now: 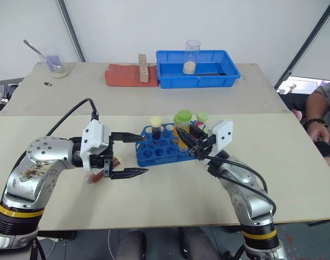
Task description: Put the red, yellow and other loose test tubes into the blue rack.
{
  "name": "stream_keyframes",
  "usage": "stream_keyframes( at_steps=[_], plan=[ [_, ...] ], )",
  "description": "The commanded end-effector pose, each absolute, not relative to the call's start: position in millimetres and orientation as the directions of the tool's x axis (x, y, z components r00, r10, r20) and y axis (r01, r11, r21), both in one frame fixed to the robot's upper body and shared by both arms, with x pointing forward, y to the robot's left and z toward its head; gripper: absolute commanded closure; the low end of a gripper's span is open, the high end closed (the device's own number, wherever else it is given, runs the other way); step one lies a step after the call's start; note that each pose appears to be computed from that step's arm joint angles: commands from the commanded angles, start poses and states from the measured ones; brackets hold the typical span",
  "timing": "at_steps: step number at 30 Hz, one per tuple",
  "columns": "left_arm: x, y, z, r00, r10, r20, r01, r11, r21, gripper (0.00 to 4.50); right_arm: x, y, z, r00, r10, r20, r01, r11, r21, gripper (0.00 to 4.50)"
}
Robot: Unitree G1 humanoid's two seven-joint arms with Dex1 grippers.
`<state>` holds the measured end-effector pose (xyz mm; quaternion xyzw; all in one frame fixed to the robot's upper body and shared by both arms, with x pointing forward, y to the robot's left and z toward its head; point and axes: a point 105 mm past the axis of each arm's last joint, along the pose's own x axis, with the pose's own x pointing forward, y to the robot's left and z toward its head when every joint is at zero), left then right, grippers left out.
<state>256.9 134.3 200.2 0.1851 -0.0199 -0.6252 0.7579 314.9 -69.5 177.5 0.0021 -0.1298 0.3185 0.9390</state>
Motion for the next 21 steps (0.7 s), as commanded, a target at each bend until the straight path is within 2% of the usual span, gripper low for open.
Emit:
stream_keyframes(
  at_steps=[1, 21],
  plan=[
    [252.8, 130.3, 210.4, 0.199, -0.962, -0.187, 0.933, 0.127, 0.336, 0.0, 311.5, -68.7, 185.1, 0.749, 0.589, 0.305, -0.588, 0.802, -0.105, 3.51],
    [251.9, 129.2, 211.6, 0.187, -0.963, -0.195, 0.94, 0.118, 0.322, 0.0, 315.4, -59.2, 162.6, 0.761, 0.568, 0.314, -0.548, 0.821, -0.158, 3.52]
  ],
)
